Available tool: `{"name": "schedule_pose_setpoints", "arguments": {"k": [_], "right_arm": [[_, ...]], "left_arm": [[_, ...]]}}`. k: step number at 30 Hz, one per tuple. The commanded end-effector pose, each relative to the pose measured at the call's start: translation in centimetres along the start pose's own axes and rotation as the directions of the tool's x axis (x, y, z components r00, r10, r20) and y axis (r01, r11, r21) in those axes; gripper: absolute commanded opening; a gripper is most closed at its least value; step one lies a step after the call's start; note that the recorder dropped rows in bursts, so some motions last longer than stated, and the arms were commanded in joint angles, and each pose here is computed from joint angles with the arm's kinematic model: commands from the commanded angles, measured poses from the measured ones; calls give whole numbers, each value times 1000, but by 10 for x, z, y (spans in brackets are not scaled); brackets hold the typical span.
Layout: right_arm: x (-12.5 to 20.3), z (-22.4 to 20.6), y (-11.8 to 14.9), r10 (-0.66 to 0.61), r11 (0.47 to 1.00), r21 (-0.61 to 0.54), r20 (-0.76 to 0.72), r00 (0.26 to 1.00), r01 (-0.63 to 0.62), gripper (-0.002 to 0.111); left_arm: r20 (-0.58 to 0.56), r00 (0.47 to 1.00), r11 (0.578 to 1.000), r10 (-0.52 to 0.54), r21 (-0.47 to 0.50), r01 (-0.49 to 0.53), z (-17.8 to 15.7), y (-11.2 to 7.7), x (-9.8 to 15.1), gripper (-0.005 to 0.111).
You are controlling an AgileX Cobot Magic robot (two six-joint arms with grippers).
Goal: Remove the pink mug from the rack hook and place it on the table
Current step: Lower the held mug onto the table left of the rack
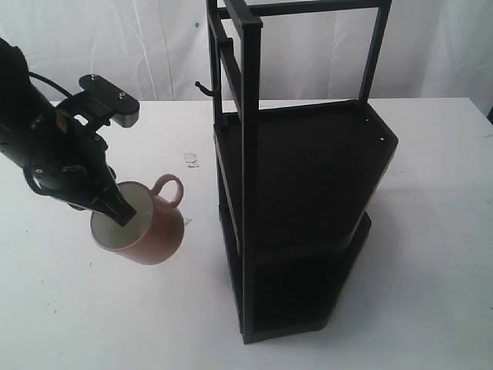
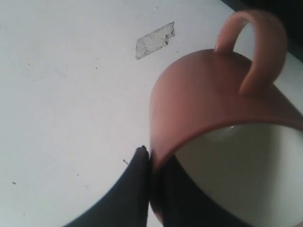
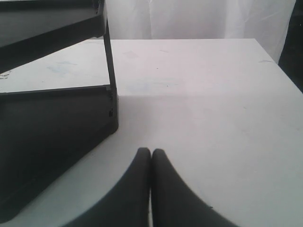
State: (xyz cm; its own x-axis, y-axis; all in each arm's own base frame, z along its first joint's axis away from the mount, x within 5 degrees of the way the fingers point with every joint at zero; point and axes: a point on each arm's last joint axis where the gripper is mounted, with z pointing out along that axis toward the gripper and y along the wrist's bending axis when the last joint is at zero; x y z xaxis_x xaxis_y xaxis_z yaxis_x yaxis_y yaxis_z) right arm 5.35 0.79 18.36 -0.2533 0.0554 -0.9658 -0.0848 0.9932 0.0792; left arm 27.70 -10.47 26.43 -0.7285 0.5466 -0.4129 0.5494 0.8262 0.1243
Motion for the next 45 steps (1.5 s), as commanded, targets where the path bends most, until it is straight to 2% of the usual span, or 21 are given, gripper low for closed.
{"name": "schedule_pose_setpoints", "arguments": {"k": [1,17,32,36,42,43,45], "right_arm": [[0,0,0,-5,1000,5,7,1000,5,0],[0,0,0,-5,1000,5,7,1000,5,0],[0,0,0,-5,1000,5,7,1000,5,0],[0,0,0,-5,1000,5,7,1000,5,0],[0,0,0,-5,1000,5,7,1000,5,0],[0,0,0,-5,1000,5,7,1000,5,0],[0,0,0,-5,1000,5,7,1000,5,0]], "left_arm": [[-3,1000,1000,-4,13,5,6,-1,-3,0],[-68,998,1000,-2,29,4,36,-2,-4,0],[-77,997,999,-5,35,8,37,-2,-3,0],[-81,995,998,-50,40,53,40,-3,-3,0],[-79,996,999,-30,41,33,40,-3,-4,0],[-79,996,999,-30,41,33,40,-3,-4,1],[-79,996,999,-30,41,33,40,-3,-4,12]]}}
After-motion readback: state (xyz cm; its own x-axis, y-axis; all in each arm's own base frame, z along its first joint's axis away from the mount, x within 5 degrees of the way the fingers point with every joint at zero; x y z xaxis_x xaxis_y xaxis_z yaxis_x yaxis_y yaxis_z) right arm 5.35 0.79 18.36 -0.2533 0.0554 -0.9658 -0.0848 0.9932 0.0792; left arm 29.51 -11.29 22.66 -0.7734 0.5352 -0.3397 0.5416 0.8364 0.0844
